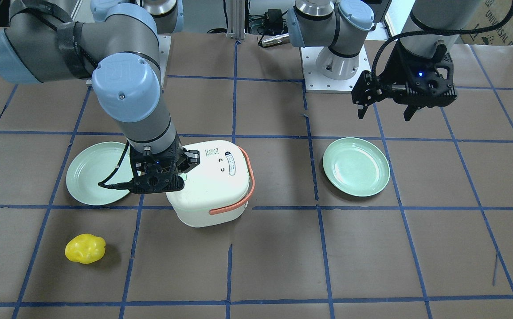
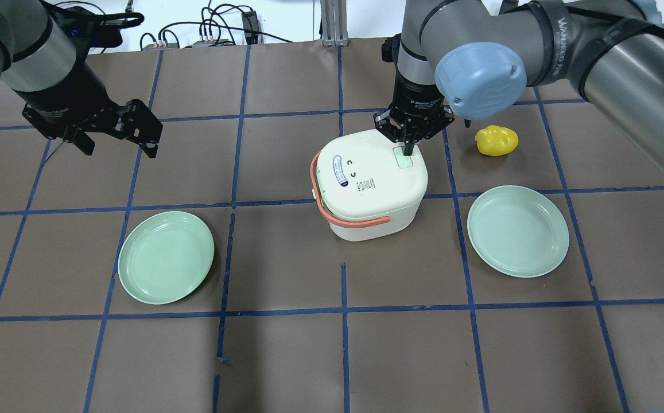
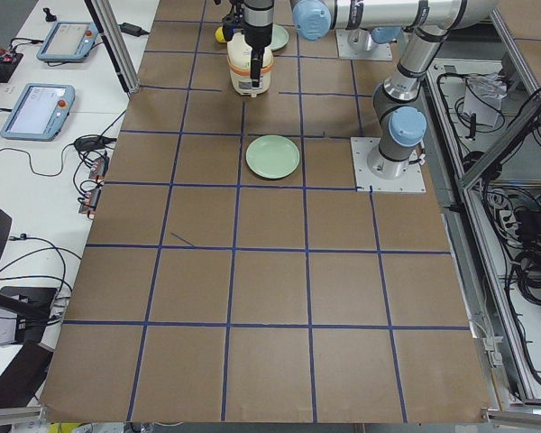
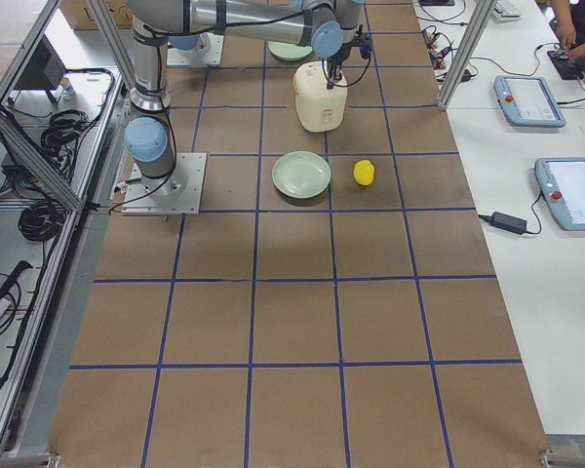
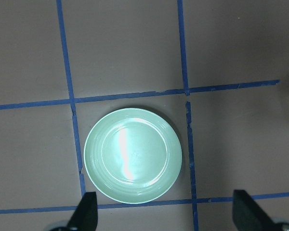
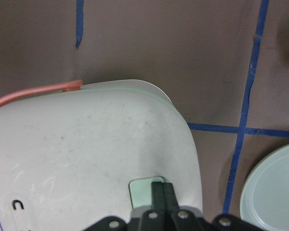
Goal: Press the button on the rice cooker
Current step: 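Press down on the green lid button with the closed right gripper, then lift the right gripper away as the rice cooker lid pops open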
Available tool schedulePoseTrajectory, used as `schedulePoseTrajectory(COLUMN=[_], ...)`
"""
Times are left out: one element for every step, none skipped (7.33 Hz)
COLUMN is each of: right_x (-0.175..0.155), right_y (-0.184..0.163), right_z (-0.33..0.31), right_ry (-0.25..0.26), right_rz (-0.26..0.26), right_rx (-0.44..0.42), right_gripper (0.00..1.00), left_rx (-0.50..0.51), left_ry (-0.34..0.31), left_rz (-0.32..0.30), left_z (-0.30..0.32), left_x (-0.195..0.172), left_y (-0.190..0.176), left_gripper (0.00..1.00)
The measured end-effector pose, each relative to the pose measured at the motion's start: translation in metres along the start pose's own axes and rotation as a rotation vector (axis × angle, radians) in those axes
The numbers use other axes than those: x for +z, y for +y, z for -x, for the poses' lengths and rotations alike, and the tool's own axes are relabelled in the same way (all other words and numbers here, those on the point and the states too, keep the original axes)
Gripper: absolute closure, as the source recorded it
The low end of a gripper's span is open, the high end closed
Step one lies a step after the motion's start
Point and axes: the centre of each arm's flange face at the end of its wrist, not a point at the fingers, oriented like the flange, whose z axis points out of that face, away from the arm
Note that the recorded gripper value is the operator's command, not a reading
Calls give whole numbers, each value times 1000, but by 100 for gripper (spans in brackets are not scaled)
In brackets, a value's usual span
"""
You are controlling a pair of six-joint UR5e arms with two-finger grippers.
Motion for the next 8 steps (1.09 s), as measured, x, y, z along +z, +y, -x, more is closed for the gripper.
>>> schedulePoseTrajectory(right_x=[1, 2, 2, 1, -10, -31, -60, -90], right_y=[-1, -1, -1, -1, 1, 5, 10, 10], right_z=[0, 0, 0, 0, 1, 1, -5, -25], right_ry=[1, 1, 1, 1, 0, 3, 7, 6], right_rz=[2, 3, 4, 1, -13, -32, -65, -94], right_rx=[1, 1, 2, 4, 7, 8, 10, 22], right_gripper=[88, 88, 85, 73, 49, 1, 0, 0], left_rx=[0, 0, 0, 0, 0, 0, 0, 0], left_ry=[0, 0, 0, 0, 0, 0, 0, 0], left_rz=[0, 0, 0, 0, 0, 0, 0, 0], left_z=[0, 0, 0, 0, 0, 0, 0, 0], left_x=[0, 0, 0, 0, 0, 0, 0, 0], left_y=[0, 0, 0, 0, 0, 0, 0, 0], left_gripper=[0, 0, 0, 0, 0, 0, 0, 0])
